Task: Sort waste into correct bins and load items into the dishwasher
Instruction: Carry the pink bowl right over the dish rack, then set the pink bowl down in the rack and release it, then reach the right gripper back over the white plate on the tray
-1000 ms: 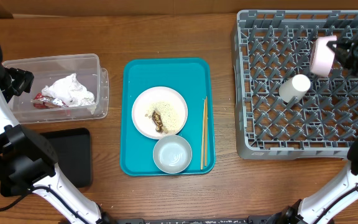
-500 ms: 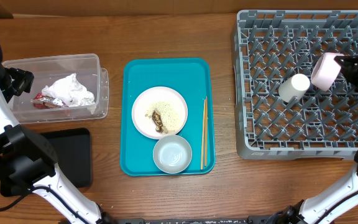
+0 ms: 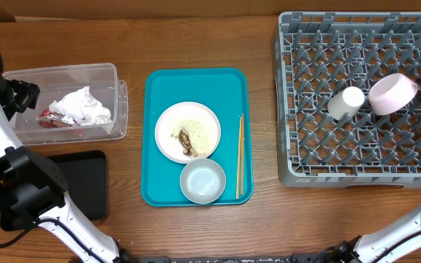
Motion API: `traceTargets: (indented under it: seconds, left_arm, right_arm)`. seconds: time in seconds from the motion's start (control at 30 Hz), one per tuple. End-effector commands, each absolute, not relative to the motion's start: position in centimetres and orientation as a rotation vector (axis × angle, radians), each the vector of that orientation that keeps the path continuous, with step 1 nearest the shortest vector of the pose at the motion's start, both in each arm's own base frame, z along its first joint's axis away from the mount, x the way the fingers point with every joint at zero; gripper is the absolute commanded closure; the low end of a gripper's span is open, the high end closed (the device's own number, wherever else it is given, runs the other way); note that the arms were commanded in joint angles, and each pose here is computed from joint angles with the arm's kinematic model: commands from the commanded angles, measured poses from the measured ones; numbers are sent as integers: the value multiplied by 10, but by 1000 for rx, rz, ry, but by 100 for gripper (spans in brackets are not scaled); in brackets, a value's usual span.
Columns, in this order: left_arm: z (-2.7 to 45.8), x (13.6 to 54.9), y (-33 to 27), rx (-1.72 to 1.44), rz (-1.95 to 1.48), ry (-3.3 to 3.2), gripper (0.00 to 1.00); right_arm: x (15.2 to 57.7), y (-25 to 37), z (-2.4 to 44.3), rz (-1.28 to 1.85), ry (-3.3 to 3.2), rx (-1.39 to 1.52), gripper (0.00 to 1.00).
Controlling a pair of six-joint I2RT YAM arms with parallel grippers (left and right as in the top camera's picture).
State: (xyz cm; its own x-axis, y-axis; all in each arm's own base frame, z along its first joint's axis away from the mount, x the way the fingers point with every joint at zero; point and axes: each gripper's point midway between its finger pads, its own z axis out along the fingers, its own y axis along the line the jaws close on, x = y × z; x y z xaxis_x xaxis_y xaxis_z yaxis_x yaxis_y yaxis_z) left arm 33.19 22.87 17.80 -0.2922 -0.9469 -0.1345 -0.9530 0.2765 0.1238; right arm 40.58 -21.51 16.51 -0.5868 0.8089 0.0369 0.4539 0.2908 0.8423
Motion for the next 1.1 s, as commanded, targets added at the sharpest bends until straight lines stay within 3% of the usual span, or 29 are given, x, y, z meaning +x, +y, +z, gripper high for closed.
traceTargets:
  seconds: [0.0, 0.17, 0.43, 0.57, 0.7, 0.87, 0.93, 1.0, 1.07]
  left_arm:
    - [193, 330, 226, -1839, 269, 2441, 0]
    - [193, 330, 226, -1839, 269, 2440, 0]
    - [193, 330, 226, -1839, 269, 2440, 0]
    - [193, 330, 226, -1839, 269, 2440, 0]
    - [193, 330, 226, -1839, 269, 2440, 0]
    - [193, 330, 226, -1839, 269, 2440, 0]
    - [193, 330, 226, -1839, 269, 2440, 0]
    - [193, 330, 226, -1839, 269, 2441, 0]
    - [193, 330, 226, -1839, 269, 2440, 0]
  right_arm:
    - [391, -243, 204, 929, 2182, 1178, 65]
    - [371, -261, 225, 655, 2183, 1286, 65]
    - [386, -228, 237, 645, 2244, 1174, 70]
    - [407, -184, 237, 702, 2317, 1061, 71]
    - [432, -102, 244, 848, 2427, 766, 71]
    - [444, -25, 231, 733, 2584, 548, 69]
    - [445, 5, 226, 683, 2633, 465, 65]
    - [444, 36, 220, 591, 2686, 405, 53]
    - [440, 58, 209, 387, 2729, 420, 13]
